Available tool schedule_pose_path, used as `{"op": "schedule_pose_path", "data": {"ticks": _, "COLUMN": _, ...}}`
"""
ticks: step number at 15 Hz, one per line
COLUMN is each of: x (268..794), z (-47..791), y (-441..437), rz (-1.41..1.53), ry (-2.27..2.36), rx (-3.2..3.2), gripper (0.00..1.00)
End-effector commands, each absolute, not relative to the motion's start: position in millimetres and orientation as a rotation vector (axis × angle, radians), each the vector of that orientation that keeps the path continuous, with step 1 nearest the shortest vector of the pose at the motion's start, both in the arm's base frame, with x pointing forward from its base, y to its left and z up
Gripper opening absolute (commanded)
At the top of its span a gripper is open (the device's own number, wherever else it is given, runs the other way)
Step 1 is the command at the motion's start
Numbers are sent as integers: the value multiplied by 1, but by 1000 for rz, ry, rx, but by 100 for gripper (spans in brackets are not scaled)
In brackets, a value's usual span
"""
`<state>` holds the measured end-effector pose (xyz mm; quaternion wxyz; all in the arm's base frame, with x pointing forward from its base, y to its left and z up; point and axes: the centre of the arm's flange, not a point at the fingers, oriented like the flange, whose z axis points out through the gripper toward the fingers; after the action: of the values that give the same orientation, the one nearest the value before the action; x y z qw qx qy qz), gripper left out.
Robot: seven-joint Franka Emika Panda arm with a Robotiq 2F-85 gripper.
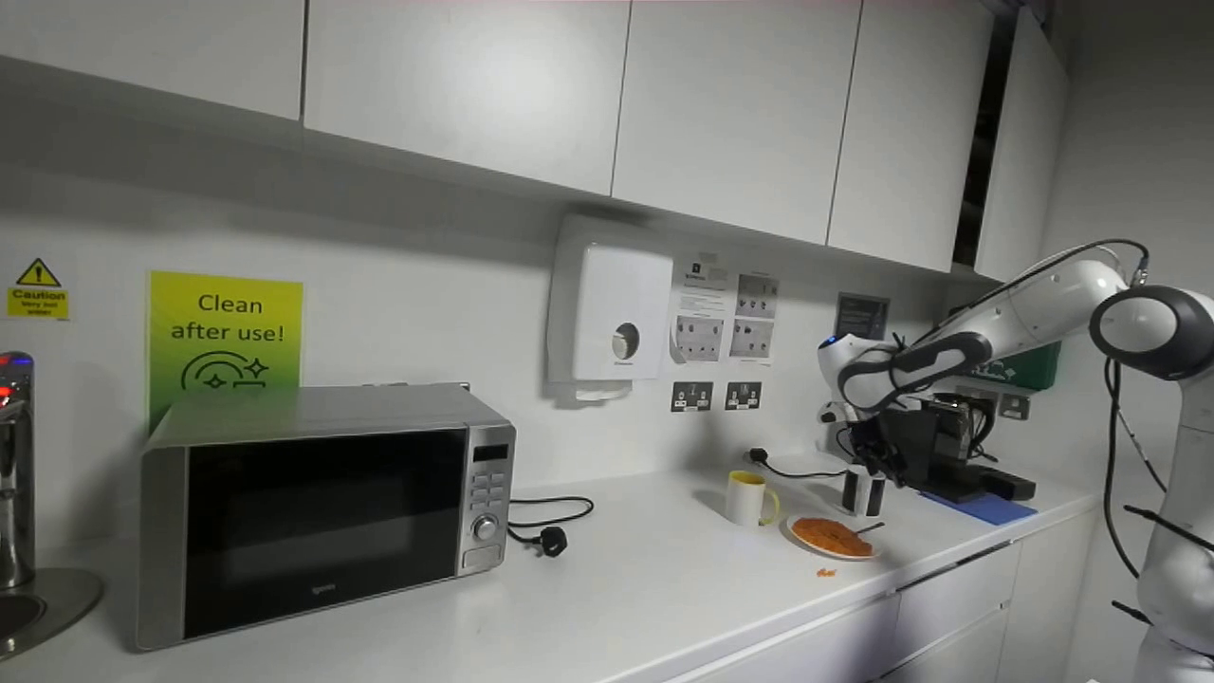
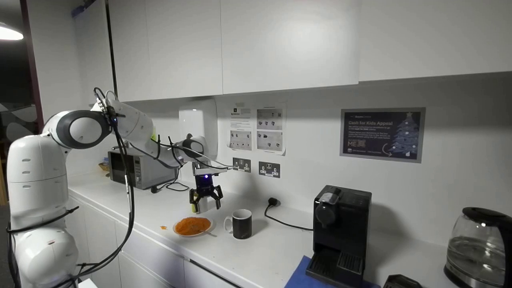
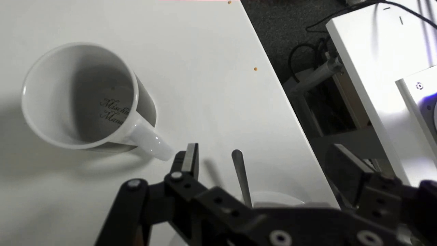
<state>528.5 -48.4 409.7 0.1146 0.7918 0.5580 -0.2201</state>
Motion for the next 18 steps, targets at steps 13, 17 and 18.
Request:
{"op": "schedule_pose_path", "data": {"ticks": 13, "x": 516, "z": 408, "y": -69, "rz": -368, "ry": 1827, "rx": 2302, "gripper": 100}}
{"op": "schedule_pose_path", "data": {"ticks": 17, "x": 516, "z": 407, "y": -69, "rz": -371, "ry": 1828, "rx": 2302, "gripper": 100}}
{"op": "schedule_pose_path", "data": {"ticks": 18, "x": 516, "z": 407, "y": -69, "rz": -371, "ry": 1828, "rx": 2302, "gripper": 100}}
